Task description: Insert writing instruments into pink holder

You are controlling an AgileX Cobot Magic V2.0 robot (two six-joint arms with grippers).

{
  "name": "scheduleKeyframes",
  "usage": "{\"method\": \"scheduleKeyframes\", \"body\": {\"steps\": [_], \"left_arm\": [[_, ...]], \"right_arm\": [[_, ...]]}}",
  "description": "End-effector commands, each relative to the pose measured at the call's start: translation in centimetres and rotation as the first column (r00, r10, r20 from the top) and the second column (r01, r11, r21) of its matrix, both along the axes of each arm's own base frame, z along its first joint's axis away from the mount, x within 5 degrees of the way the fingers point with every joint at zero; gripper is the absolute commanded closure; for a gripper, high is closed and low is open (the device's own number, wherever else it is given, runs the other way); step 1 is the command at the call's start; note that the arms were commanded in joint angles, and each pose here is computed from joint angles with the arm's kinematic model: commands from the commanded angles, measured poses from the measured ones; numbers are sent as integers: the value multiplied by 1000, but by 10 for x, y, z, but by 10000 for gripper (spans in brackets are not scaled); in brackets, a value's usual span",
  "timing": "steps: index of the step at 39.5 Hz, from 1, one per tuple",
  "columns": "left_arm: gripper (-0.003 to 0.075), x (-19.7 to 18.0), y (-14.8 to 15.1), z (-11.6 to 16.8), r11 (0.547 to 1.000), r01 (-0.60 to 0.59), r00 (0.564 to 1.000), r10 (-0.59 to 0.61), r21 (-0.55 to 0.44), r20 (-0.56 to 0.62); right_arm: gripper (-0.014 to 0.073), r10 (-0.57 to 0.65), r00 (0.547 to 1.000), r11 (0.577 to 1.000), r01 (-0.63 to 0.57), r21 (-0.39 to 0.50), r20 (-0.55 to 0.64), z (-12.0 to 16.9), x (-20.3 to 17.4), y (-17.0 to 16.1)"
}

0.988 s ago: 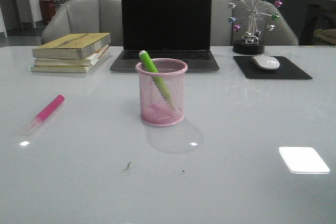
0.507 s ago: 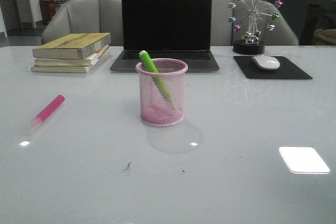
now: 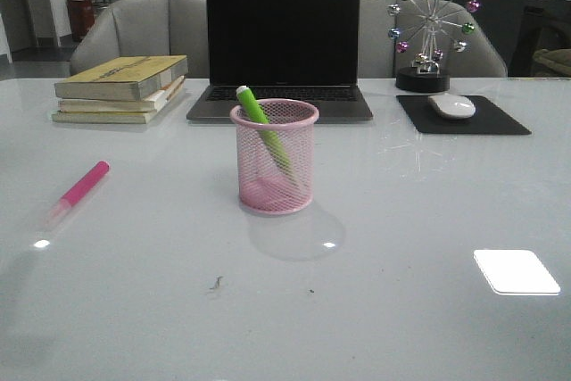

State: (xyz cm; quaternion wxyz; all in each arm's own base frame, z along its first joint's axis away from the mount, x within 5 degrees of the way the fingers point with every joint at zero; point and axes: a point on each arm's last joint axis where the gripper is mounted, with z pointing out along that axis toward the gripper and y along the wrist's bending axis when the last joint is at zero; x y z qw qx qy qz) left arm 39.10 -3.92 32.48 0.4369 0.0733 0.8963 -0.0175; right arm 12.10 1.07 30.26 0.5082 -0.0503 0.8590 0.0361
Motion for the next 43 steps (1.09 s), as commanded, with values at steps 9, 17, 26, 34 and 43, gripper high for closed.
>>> {"method": "scheduleKeyframes", "body": {"steps": [9,17,26,34,43], "left_arm": [[387,35,-5,-20,1000,-3,996,1,-16,-91],[387,40,-26,-53,999,37,977,-42,-27,-211],[387,38,-57,-78,994,109,944,-110,-22,-311],[387,35,-64,-98,995,96,906,-104,-40,-410],[387,34,-65,-106,995,93,883,-102,-43,-459]], "right_arm": [[211,-20,994,1000,20,-4,111,16,3,-2],[211,-20,994,1000,20,-4,111,16,3,-2],[211,-20,994,1000,20,-4,111,16,3,-2],[211,-19,994,1000,20,-4,109,16,3,-2],[211,-18,994,1000,19,-4,103,16,3,-2]]}}
